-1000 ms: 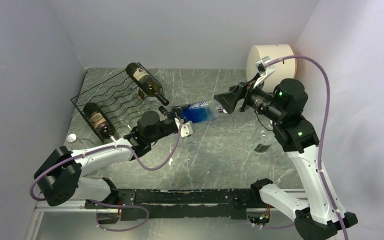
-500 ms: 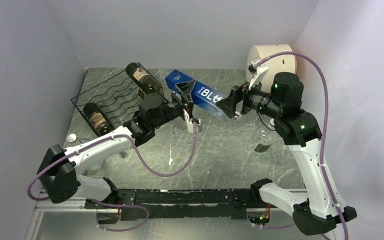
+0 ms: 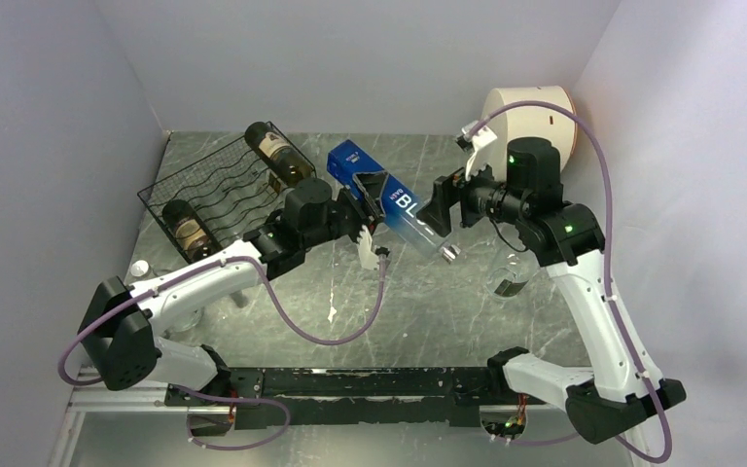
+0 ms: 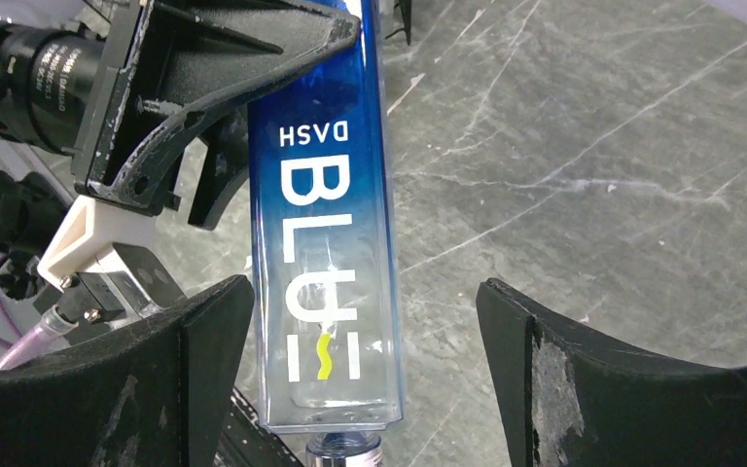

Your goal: Put the wine bottle on the wine rack

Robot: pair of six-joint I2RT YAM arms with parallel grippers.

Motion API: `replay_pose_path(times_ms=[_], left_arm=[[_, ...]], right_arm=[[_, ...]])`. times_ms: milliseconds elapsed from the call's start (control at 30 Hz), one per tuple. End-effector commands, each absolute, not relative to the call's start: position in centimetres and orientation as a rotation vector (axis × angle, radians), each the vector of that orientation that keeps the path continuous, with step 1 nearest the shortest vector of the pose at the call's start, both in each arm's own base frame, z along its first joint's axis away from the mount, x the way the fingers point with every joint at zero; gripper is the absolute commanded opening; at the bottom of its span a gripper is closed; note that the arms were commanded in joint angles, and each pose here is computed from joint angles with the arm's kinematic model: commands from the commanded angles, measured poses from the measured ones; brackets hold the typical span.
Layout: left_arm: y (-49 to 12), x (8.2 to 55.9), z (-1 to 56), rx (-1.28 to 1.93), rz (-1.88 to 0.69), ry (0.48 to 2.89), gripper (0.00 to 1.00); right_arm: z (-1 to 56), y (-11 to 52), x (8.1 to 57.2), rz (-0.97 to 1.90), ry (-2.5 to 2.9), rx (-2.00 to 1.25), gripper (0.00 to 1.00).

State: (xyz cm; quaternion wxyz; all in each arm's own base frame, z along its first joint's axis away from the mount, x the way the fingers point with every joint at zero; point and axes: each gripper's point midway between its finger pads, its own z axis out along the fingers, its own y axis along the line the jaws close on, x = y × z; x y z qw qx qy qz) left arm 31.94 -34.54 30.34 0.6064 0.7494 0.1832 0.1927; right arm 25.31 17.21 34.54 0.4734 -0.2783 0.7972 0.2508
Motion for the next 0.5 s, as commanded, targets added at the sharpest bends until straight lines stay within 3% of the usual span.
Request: replay_pose_path(times_ms=[0,467], left_arm=[[-34.6,31.0,39.7,1.516,0.54,0.264,0.07],[-34.5,31.1,39.7,1.518,0.528,0.282,0.07]], right_arm=[[32.9,17.9,24.8,0.633,1.98,-0.748,0.88],[28.4,19.5,23.9,0.677,2.099,-0.766,0.87]])
